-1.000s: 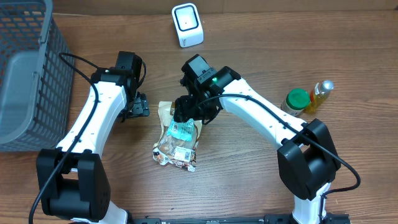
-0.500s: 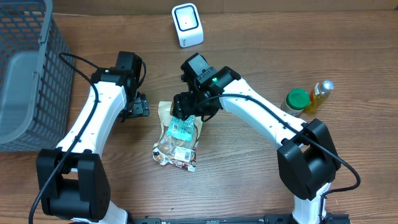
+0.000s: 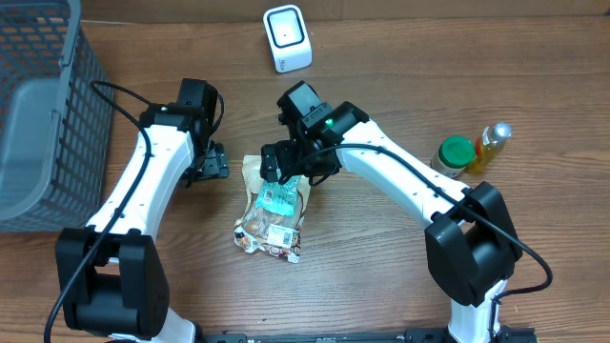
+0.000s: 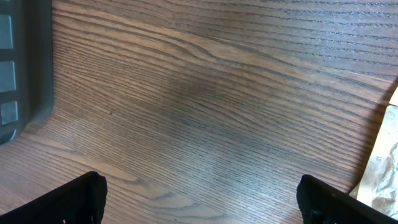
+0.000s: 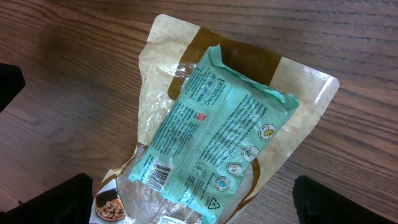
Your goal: Scan the item barcode
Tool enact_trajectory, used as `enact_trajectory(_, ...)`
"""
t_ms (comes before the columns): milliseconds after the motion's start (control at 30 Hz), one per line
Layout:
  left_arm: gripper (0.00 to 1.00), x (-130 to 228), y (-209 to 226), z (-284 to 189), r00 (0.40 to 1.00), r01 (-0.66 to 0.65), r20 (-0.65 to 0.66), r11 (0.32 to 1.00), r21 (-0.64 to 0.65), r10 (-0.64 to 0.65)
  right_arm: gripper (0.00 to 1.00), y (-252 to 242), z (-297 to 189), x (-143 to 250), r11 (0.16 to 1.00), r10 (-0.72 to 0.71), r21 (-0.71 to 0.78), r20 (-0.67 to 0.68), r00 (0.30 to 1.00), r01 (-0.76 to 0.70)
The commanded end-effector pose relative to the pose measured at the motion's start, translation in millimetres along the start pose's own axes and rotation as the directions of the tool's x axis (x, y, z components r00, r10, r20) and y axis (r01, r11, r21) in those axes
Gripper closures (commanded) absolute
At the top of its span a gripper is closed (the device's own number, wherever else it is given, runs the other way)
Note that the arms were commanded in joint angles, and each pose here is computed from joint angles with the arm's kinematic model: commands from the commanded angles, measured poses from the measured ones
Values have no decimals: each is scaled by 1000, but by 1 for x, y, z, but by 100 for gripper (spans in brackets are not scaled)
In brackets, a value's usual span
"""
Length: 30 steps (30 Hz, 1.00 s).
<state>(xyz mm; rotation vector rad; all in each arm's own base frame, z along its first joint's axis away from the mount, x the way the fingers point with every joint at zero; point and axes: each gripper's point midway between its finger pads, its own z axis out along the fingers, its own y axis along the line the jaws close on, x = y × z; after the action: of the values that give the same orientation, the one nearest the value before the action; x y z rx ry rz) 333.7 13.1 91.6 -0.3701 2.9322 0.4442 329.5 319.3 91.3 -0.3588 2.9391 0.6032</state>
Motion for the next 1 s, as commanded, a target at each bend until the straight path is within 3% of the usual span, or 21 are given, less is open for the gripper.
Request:
enact_trajectory(0, 0, -8, 4, -9, 999, 27, 37, 1000, 0, -27, 0, -7, 4, 4, 999, 34, 28, -4, 999, -34)
enact_trajectory(333, 0, -8, 4, -9, 999, 27, 37, 1000, 0, -27, 0, -28, 28, 22, 995, 71, 67, -31, 997, -69)
enact_trajectory(967, 0, -8, 4, -9, 999, 27, 37, 1000, 0, -27, 0, -22, 32, 7, 998, 53, 30, 32, 998, -54)
